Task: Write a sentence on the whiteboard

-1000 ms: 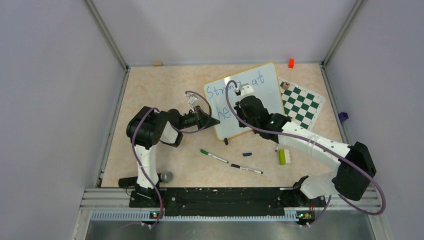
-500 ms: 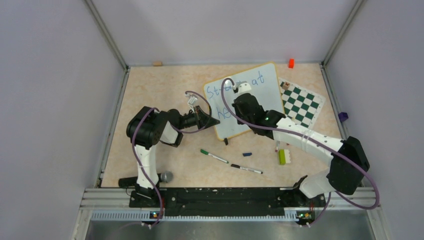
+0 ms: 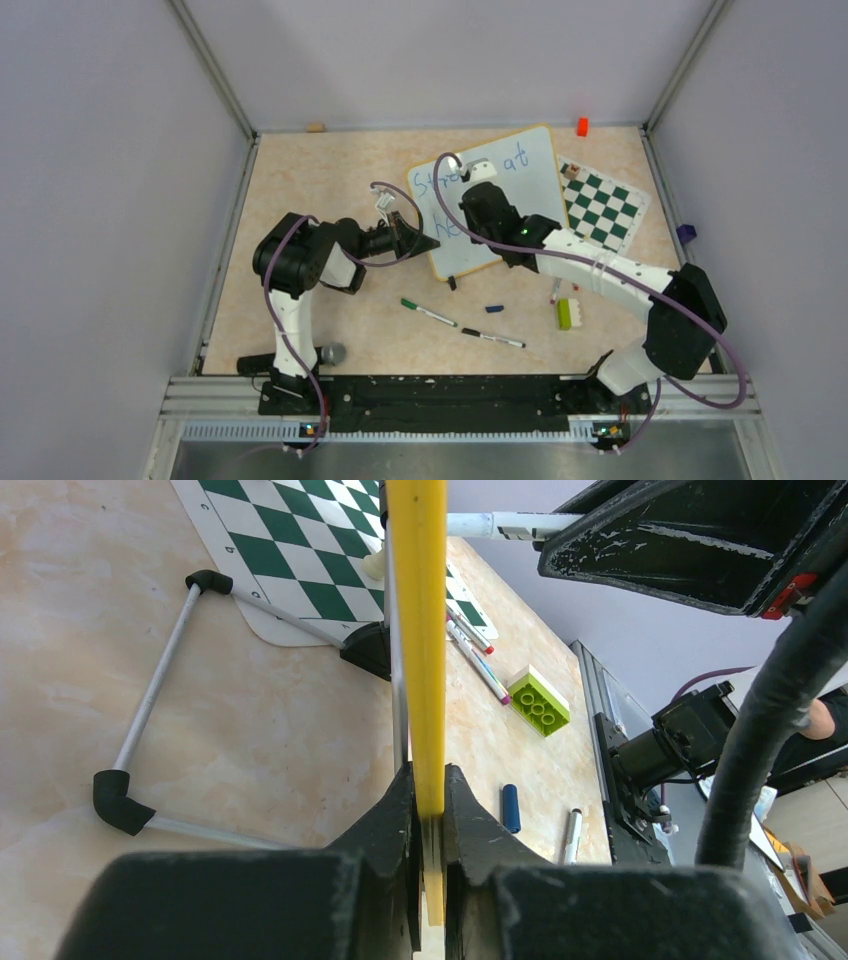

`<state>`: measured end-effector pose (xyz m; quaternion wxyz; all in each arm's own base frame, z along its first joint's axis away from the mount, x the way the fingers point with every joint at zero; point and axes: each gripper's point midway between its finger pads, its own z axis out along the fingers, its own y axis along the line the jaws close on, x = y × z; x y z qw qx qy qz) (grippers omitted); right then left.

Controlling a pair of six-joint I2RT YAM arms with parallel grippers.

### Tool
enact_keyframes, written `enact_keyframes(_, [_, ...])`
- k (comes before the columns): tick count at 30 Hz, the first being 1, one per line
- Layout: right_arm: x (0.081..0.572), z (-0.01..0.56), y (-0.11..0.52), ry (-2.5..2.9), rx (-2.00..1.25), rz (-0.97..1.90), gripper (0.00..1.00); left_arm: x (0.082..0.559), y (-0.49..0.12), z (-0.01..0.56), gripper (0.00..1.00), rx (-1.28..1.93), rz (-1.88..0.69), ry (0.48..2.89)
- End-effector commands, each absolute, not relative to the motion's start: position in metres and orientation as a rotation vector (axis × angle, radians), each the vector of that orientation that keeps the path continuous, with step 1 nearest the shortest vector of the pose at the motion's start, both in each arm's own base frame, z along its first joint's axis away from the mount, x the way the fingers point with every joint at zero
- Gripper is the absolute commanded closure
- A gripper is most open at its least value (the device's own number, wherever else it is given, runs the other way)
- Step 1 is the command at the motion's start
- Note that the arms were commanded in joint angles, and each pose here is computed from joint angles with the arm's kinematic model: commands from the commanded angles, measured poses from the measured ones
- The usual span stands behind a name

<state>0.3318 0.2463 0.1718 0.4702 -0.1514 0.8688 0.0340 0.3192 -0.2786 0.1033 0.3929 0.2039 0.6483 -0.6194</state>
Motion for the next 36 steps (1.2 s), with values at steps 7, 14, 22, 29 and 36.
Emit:
enact_keyframes(7, [0.337, 0.187, 0.262, 2.103, -0.433, 0.166, 1.0, 0.295, -0.29, 0.111, 1.0, 0.724, -1.58, 1.538])
enact_keyframes(14, [0.323, 0.17, 0.26, 2.168, -0.493, 0.183, 1.0, 0.295, -0.29, 0.111, 1.0, 0.722, -1.58, 1.54])
enact_keyframes(22, [0.322, 0.164, 0.243, 2.194, -0.483, 0.078, 1.0, 0.294, -0.29, 0.111, 1.0, 0.724, -1.581, 1.54])
enact_keyframes(29, [0.339, 0.177, 0.238, 2.165, -0.425, 0.029, 1.0, 0.295, -0.29, 0.111, 1.0, 0.723, -1.581, 1.539])
enact_keyframes(36, [0.351, 0.186, 0.247, 2.148, -0.421, 0.037, 1.0, 0.295, -0.29, 0.111, 1.0, 0.724, -1.582, 1.54])
